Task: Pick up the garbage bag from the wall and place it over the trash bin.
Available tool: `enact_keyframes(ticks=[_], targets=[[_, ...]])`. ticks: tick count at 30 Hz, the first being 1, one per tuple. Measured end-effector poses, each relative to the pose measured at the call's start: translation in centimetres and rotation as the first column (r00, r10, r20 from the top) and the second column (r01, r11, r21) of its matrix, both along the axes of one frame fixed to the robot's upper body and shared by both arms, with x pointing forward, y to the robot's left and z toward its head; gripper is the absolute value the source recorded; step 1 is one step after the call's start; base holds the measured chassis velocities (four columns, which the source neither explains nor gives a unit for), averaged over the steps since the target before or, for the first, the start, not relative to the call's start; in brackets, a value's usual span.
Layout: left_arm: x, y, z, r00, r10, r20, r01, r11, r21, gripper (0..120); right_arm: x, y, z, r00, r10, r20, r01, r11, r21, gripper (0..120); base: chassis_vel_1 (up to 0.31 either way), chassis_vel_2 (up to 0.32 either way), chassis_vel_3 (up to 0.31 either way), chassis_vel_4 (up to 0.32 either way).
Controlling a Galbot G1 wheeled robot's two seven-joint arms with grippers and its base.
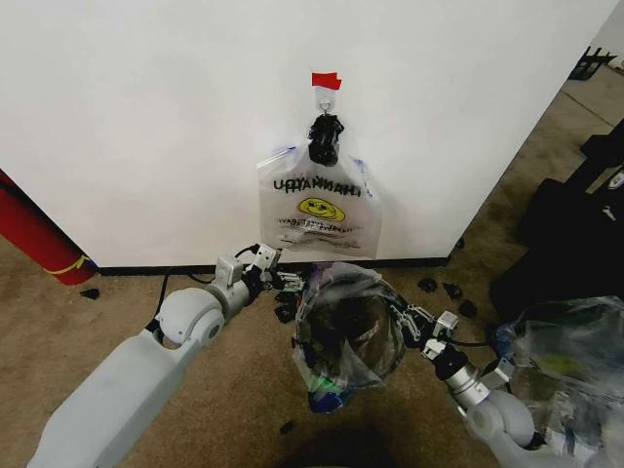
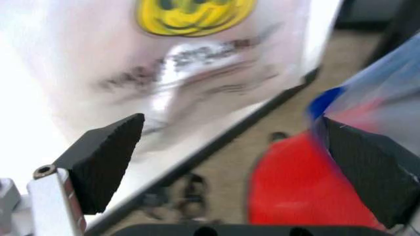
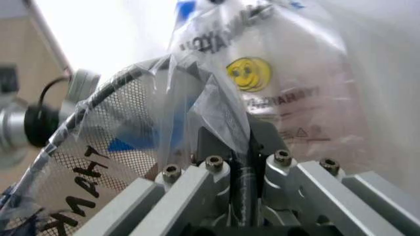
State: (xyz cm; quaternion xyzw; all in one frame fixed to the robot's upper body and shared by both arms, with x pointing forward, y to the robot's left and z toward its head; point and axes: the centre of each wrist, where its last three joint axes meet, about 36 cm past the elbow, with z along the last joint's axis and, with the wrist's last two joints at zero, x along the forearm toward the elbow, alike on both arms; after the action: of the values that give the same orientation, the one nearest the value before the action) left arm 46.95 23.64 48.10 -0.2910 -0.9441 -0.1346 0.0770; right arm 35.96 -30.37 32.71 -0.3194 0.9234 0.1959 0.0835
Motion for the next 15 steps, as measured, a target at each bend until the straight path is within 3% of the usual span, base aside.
enact_keyframes(ticks=[4, 8, 11, 15], targets=[[-0.2, 1.1, -0.9, 0.999, 0.026, 0.026, -0.028, 0.997, 0.070, 100, 0.3, 0.3, 0.2, 0.998, -0.040, -0.043, 0.042, 0.998, 0.053, 1, 0.000, 0.000, 0.000, 0.000], [-0.3, 1.0, -1.3, 0.993, 0.088, 0.083, -0.095, 0.993, 0.073, 100, 0.3, 0.5, 0.1, 0.994, -0.075, -0.079, 0.082, 0.992, 0.090, 1, 0.000, 0.000, 0.000, 0.000], [-1.2, -0.1, -0.9, 0.983, 0.134, 0.125, -0.138, 0.990, 0.017, 100, 0.0, 0.5, -0.1, 0.991, -0.096, -0.097, 0.106, 0.989, 0.104, 1, 0.000, 0.000, 0.000, 0.000], [-1.9, -0.8, -0.7, 0.989, 0.086, 0.120, -0.077, 0.994, -0.079, 100, 0.0, 0.7, -0.4, 0.991, -0.092, -0.101, 0.103, 0.989, 0.105, 1, 0.000, 0.000, 0.000, 0.000]])
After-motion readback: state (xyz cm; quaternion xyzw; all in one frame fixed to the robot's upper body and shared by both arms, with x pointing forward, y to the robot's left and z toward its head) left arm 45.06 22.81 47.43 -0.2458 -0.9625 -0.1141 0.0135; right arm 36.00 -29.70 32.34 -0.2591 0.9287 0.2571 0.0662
